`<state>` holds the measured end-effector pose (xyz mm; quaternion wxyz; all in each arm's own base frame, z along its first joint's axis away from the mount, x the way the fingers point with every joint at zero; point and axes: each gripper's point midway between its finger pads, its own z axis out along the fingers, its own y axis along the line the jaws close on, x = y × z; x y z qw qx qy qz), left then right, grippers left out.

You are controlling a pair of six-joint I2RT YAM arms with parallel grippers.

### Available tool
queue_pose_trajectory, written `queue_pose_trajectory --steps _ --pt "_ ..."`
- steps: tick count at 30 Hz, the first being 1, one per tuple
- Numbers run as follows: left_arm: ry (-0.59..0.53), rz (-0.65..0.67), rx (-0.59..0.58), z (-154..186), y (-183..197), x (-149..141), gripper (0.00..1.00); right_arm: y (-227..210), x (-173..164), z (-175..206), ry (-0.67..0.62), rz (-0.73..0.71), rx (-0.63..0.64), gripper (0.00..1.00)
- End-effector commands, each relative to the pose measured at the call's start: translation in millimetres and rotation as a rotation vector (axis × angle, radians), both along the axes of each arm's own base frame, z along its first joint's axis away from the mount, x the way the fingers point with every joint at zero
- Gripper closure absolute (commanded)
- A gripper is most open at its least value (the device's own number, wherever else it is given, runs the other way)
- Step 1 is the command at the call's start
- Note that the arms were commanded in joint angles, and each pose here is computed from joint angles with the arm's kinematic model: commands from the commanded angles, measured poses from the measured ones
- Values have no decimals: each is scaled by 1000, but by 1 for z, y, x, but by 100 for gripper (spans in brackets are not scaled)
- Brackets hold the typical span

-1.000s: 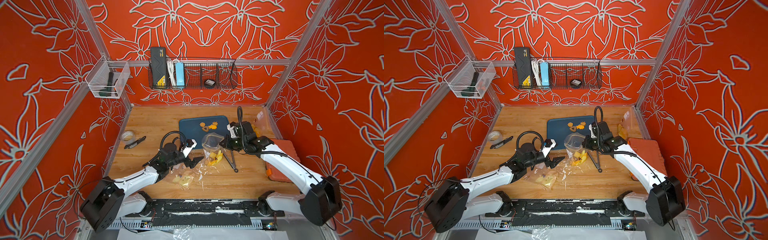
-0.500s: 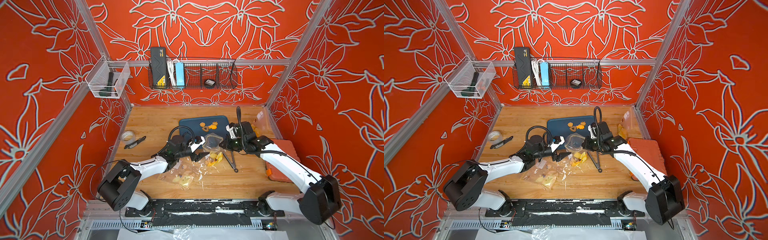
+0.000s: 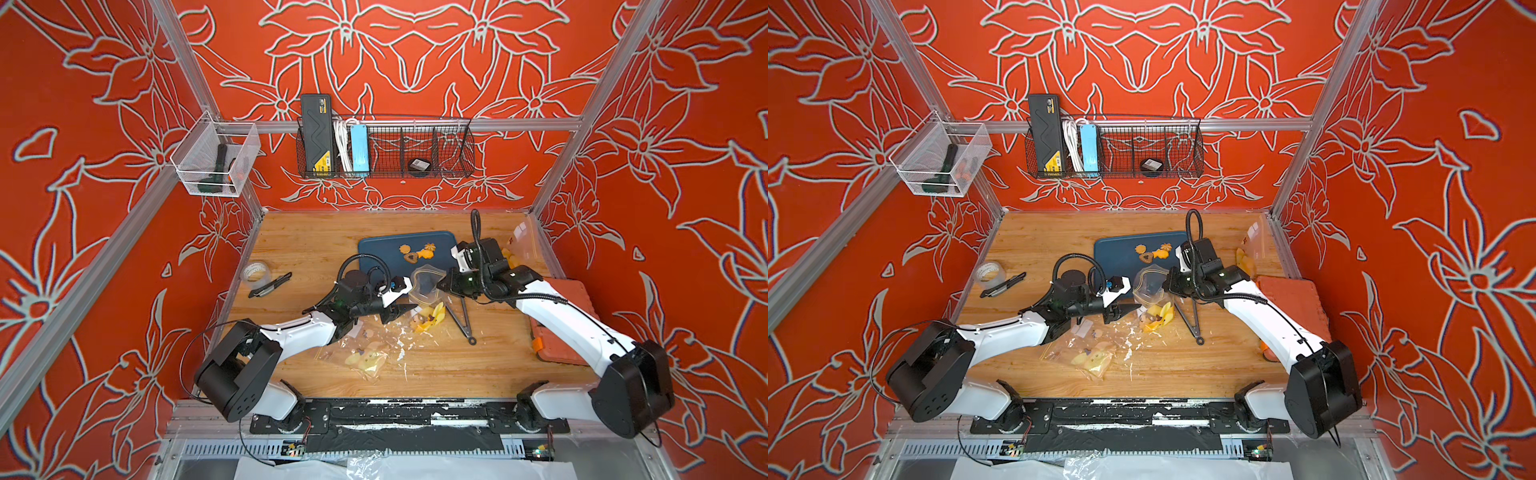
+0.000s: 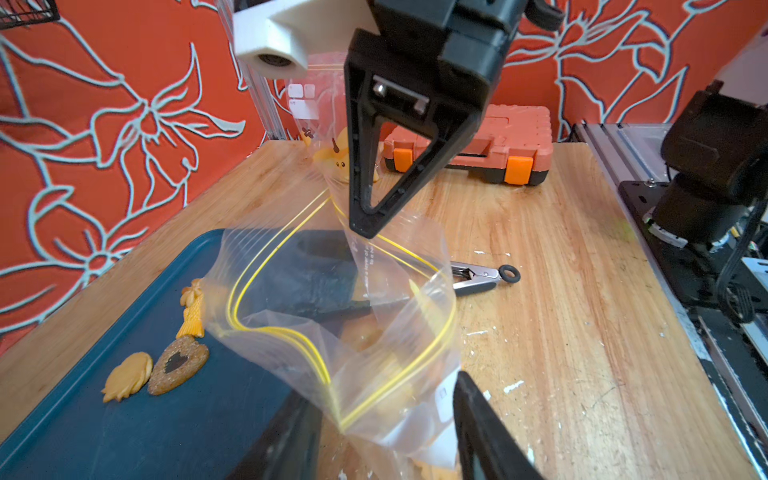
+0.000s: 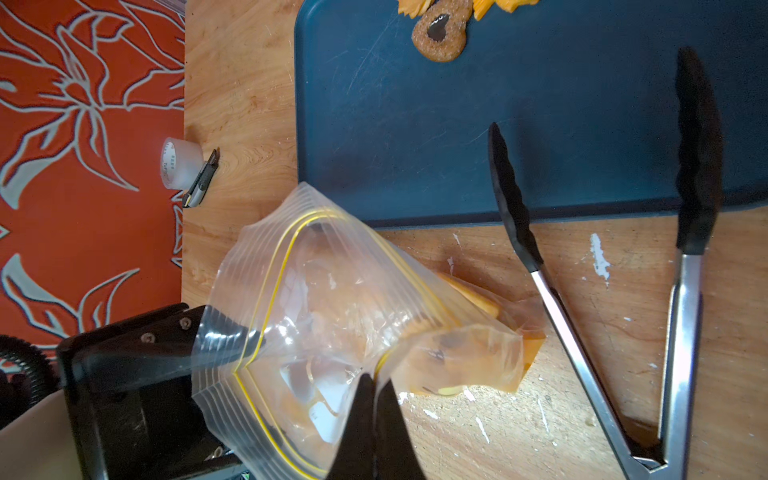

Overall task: Put the cookies into a resealable bag to prevent moisture
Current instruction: Close the ziploc bag at the center of the board.

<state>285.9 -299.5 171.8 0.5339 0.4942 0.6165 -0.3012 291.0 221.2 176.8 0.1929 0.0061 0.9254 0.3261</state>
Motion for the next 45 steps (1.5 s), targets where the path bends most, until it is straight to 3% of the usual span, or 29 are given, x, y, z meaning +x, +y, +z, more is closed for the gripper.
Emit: queue_pose_trajectory --steps 1,8,22,30,34,39,43,45 --pt "-55 50 7 12 3 12 56 4 7 13 -19 -10 30 100" --pt "-56 48 17 12 -1 20 55 5 6 13 -11 -4 39 100" --pt "-58 50 46 3 1 19 84 3 7 14 -14 -12 33 100" --pt "-60 78 52 2 6 19 91 -4 7 14 -22 -35 11 100" --pt "-55 94 30 5 11 14 100 -16 9 15 -33 -88 -10 100" --pt "-41 123 11 6 17 11 100 -22 8 27 -91 -88 16 99" --pt "-1 138 -36 17 19 8 100 -32 2 56 -297 -47 10 61" --pt "26 134 -43 19 19 6 100 -43 0 64 -394 -60 -18 46"
